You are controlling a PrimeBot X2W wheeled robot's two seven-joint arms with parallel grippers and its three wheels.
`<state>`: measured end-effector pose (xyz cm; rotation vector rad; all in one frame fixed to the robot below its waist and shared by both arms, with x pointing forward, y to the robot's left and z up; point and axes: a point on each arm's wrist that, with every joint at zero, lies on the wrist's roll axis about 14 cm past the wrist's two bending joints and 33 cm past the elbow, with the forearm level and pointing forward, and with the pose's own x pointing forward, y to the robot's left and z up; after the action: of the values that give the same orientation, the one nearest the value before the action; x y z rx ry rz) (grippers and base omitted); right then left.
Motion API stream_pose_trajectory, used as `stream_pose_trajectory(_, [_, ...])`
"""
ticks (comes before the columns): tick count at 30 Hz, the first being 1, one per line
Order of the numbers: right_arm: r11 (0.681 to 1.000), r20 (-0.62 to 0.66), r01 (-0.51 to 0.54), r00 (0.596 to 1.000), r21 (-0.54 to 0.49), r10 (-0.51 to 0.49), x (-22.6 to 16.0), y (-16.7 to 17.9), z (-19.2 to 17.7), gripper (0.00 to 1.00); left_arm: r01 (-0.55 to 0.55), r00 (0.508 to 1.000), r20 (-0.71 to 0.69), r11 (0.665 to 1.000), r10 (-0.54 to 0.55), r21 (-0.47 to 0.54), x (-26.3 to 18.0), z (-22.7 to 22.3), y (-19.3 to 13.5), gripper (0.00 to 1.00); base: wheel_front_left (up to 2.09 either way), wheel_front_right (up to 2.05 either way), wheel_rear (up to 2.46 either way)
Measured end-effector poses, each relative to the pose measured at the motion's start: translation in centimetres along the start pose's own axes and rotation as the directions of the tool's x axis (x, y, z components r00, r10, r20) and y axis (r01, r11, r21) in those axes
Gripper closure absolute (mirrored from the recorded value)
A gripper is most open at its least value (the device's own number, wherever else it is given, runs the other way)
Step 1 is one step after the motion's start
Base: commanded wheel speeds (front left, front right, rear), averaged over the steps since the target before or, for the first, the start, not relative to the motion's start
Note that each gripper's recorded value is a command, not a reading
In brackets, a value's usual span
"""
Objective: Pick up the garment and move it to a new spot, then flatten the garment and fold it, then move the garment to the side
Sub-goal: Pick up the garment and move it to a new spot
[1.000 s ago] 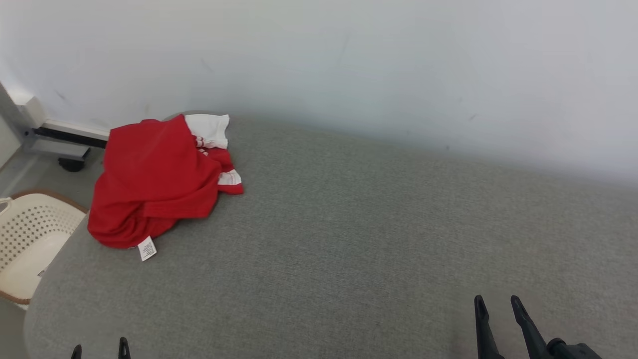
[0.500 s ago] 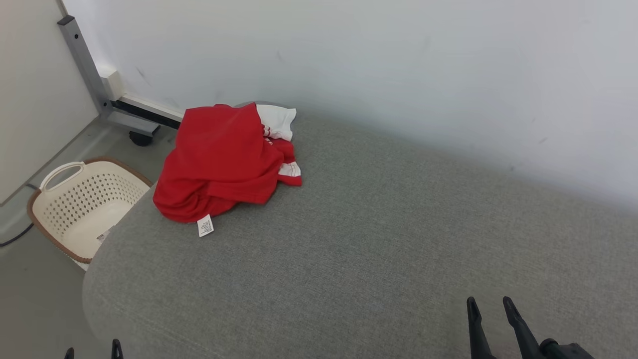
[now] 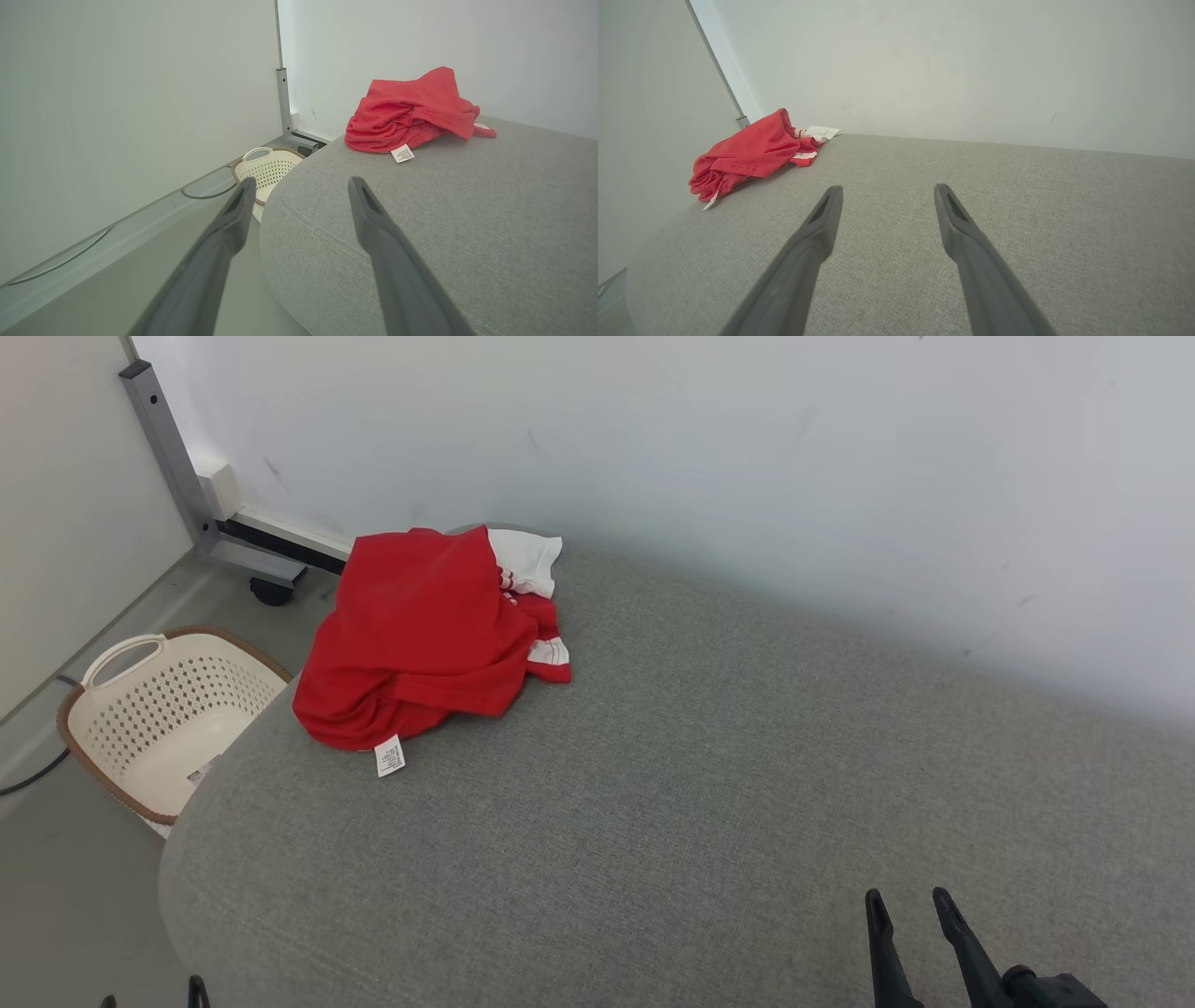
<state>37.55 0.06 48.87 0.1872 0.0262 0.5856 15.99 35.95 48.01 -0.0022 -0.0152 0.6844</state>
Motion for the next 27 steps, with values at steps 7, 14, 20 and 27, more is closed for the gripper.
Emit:
stream_pose_trajectory(7, [1.000, 0.008, 0.009, 1.000, -0.004, -0.009, -0.3, -0.2, 0.3, 0.00, 0.016, 1.000, -0.003, 1.000, -0.016, -0.010, 0.0, -0.2, -0.5, 0.00, 0.00, 0.00, 0.00])
stream_pose_trajectory(14, [0.999, 0.008, 0.040, 0.999, -0.010, -0.040, -1.3, -1.0, 0.3, 0.00, 0.098, 0.992, 0.078, 0.995, -0.095, -0.036, 2.5, 2.3, -3.4, 0.00, 0.00, 0.00, 0.00])
stream_pose_trajectory(20, [0.996, 0.048, 0.080, 0.996, -0.028, -0.079, -1.2, -2.5, 1.4, 0.00, 0.178, 0.974, 0.158, 0.980, -0.162, -0.092, 7.2, 5.3, -7.1, 0.00, 0.00, 0.00, 0.00])
stream_pose_trajectory(27, [0.988, 0.119, 0.153, 0.982, -0.035, -0.147, -0.1, -5.5, 3.4, 0.00, 0.214, 0.961, 0.202, 0.971, -0.189, -0.109, 14.3, 8.2, -10.0, 0.00, 0.00, 0.00, 0.00])
